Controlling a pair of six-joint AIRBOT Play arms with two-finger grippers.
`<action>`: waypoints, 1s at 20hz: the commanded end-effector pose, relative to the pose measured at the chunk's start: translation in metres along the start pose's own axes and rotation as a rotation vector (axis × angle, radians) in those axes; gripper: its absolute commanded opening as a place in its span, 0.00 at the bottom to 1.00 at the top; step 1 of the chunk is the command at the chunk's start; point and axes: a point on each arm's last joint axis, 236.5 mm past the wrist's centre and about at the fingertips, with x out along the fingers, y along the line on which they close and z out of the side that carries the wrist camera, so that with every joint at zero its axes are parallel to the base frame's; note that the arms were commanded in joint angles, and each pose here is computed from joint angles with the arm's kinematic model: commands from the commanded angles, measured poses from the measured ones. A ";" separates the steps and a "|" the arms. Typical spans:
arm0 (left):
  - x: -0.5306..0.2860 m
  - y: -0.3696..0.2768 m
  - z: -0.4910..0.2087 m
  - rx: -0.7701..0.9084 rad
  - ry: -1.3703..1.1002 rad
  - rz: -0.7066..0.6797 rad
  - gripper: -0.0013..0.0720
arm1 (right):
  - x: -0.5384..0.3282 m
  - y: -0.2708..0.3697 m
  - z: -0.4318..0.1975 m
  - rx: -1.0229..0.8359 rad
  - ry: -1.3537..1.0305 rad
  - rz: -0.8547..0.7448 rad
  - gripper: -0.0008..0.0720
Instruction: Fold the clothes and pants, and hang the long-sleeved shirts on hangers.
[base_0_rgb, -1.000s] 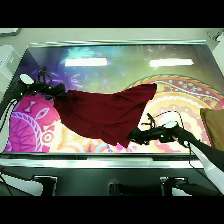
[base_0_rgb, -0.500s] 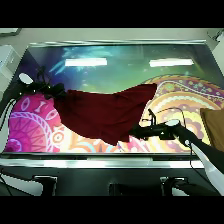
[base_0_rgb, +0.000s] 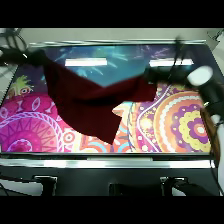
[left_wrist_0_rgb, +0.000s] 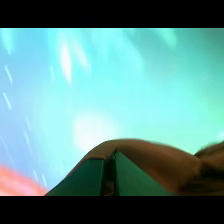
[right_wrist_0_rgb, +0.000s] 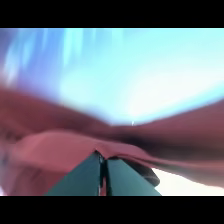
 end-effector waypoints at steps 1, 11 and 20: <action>-0.103 -0.031 0.073 0.113 -0.271 0.041 0.04 | -0.096 0.031 0.118 -0.105 -0.307 -0.135 0.05; -0.436 -0.110 0.001 0.227 -0.678 0.196 0.04 | -0.342 0.159 0.070 -0.092 -0.460 0.038 0.05; -0.318 -0.039 0.005 0.105 -0.412 0.310 0.05 | -0.192 0.081 0.057 0.048 -0.139 -0.090 0.05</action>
